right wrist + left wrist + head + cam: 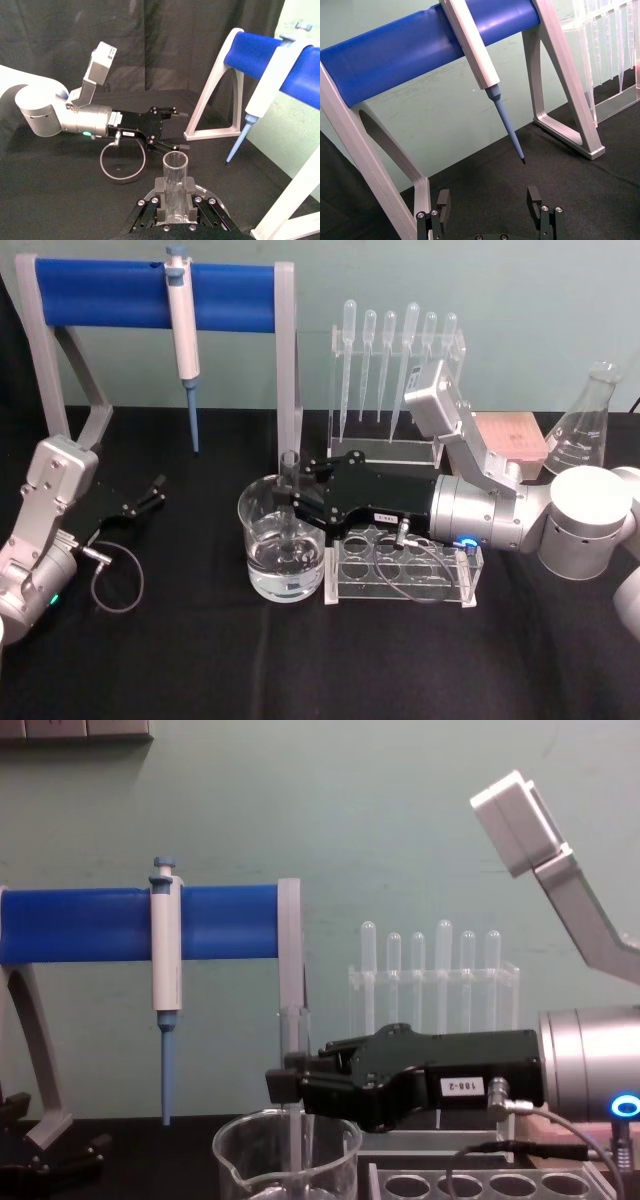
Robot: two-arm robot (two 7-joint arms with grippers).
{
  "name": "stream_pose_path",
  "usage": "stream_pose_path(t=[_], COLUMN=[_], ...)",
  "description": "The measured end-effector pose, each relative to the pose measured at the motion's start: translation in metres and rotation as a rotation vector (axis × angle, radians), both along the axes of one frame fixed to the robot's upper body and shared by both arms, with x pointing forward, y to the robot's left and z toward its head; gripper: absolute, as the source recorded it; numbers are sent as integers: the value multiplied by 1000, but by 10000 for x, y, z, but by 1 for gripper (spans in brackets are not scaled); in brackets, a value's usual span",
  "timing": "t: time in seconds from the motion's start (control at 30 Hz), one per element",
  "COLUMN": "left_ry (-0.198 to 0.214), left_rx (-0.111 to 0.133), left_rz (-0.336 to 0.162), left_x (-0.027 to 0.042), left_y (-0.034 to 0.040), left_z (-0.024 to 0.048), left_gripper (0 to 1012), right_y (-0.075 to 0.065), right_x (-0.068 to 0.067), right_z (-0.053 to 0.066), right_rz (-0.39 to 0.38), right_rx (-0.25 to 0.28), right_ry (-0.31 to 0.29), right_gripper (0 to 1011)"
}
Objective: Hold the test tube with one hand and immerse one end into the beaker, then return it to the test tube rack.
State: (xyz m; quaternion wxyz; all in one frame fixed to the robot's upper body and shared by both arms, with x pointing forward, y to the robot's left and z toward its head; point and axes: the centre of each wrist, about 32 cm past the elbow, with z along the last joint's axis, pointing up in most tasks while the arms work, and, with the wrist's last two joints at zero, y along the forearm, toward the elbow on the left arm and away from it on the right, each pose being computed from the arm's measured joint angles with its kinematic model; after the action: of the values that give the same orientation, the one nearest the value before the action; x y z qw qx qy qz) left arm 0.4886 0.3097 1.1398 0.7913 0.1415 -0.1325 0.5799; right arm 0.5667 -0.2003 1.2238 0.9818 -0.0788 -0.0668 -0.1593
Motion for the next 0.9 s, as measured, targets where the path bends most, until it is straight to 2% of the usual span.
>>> stream_pose_path(t=[0.47, 0.9], left_ry=[0, 0], left_rx=[0, 0], left_rz=[0, 0], left_x=[0, 0], left_y=[0, 0], left_z=[0, 0], left_gripper=[1000, 1000], right_y=[-7, -12], right_x=[17, 9], right_z=[-102, -106], right_rz=[-5, -18], right_rx=[-5, -6], right_ry=[8, 5], right_gripper=[225, 225])
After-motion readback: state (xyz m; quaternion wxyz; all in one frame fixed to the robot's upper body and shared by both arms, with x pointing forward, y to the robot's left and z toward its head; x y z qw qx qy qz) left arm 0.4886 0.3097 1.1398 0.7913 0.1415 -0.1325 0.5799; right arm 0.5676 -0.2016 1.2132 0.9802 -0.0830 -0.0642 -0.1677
